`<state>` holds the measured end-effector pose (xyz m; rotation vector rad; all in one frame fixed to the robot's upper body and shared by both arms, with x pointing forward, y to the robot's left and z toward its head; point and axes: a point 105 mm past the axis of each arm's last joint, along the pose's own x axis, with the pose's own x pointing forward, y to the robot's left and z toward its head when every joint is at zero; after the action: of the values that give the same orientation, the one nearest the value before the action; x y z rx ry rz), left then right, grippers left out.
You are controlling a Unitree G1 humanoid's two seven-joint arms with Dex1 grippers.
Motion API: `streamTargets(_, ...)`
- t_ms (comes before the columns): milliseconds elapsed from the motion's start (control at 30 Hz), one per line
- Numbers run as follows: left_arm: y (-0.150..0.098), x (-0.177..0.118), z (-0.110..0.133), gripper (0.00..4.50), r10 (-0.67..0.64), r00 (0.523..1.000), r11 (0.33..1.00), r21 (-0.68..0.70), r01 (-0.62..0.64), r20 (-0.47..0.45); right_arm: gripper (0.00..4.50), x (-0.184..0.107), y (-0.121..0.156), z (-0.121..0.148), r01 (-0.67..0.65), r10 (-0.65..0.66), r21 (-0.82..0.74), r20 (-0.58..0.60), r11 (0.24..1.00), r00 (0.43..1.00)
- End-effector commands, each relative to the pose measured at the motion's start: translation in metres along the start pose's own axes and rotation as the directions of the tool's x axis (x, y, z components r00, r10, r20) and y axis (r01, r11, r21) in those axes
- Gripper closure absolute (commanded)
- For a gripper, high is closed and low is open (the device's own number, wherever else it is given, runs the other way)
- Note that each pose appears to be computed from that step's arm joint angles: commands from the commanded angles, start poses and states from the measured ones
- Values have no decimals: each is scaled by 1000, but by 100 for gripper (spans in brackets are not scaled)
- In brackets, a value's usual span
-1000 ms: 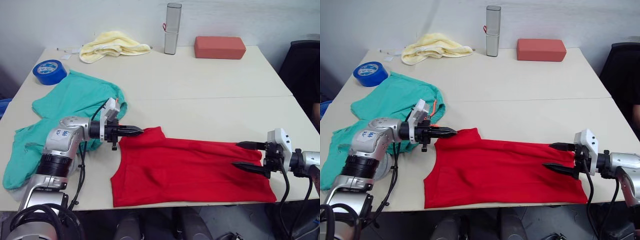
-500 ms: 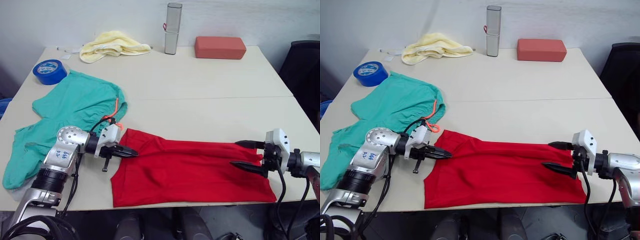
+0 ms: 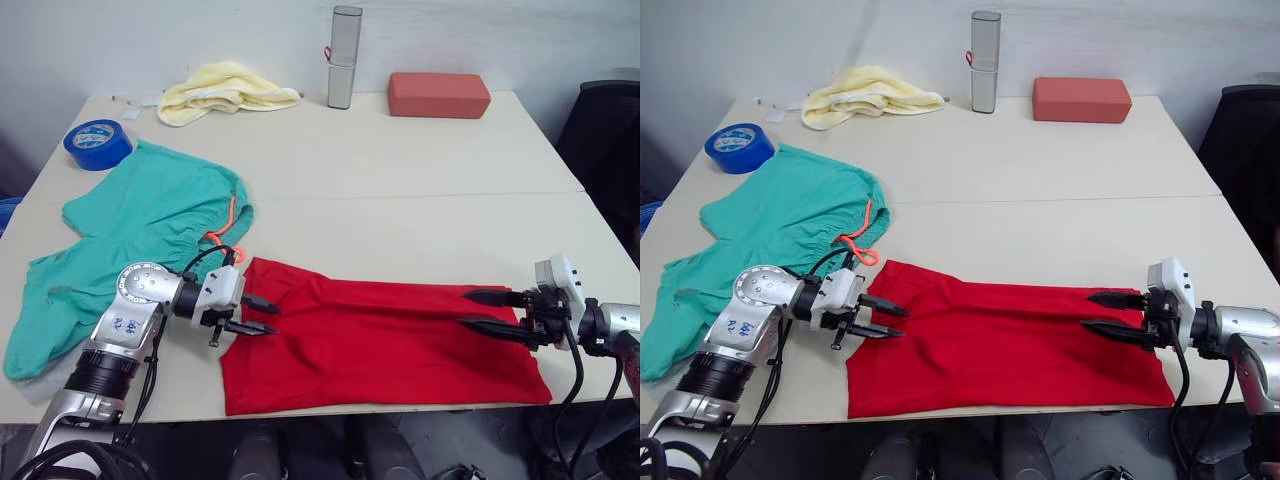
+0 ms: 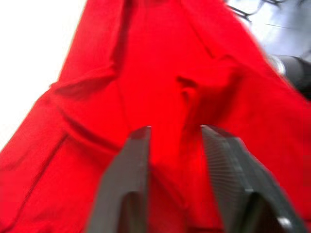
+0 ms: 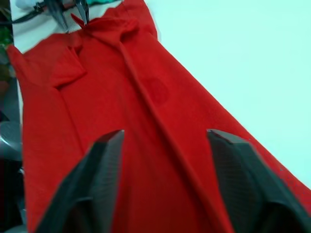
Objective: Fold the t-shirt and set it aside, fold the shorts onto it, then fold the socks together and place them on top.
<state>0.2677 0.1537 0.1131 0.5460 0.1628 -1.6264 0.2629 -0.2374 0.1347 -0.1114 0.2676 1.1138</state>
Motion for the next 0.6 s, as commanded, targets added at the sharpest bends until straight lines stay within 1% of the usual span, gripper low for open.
streamTargets(33,-8,-8,14,207,-21,1000,999,25,20,22,327,4,-12,20,52,-49,-37,80,998,996)
streamTargets(100,-6,-9,21,207,5,998,1000,-15,-4,56,398,10,-19,24,83,-77,-60,102,995,992)
streamTargets(133,1,-11,25,207,55,995,997,-61,-49,87,431,13,-22,22,89,-82,-78,91,993,993)
streamTargets(167,16,-14,32,190,148,980,984,-114,-133,132,450,18,-24,20,97,-89,-104,84,990,993)
streamTargets(200,30,-17,40,172,228,957,965,-173,-197,181,450,22,-27,16,111,-102,-142,66,984,993)
streamTargets(233,44,-19,45,150,302,930,942,-216,-258,210,450,25,-30,14,119,-110,-176,62,977,992)
streamTargets(267,54,-20,47,121,353,910,921,-251,-297,218,450,27,-30,14,117,-107,-176,66,977,992)
streamTargets(300,61,-21,47,91,382,899,905,-285,-316,216,450,29,-30,14,115,-104,-176,73,978,992)
streamTargets(367,70,-22,42,32,421,890,881,-314,-355,175,450,31,-30,16,111,-96,-186,85,976,992)
streamTargets(433,81,-21,36,32,457,879,852,-351,-389,136,450,32,-29,14,100,-85,-212,77,972,993)
streamTargets(467,84,-19,35,32,460,878,849,-355,-391,133,450,33,-27,12,88,-75,-222,69,971,995)
streamTargets(533,84,-15,31,32,441,891,850,-367,-377,106,450,33,-25,10,81,-67,-239,63,968,996)
streamTargets(600,84,-11,28,32,433,895,847,-390,-362,109,450,35,-24,10,81,-66,-240,73,967,995)
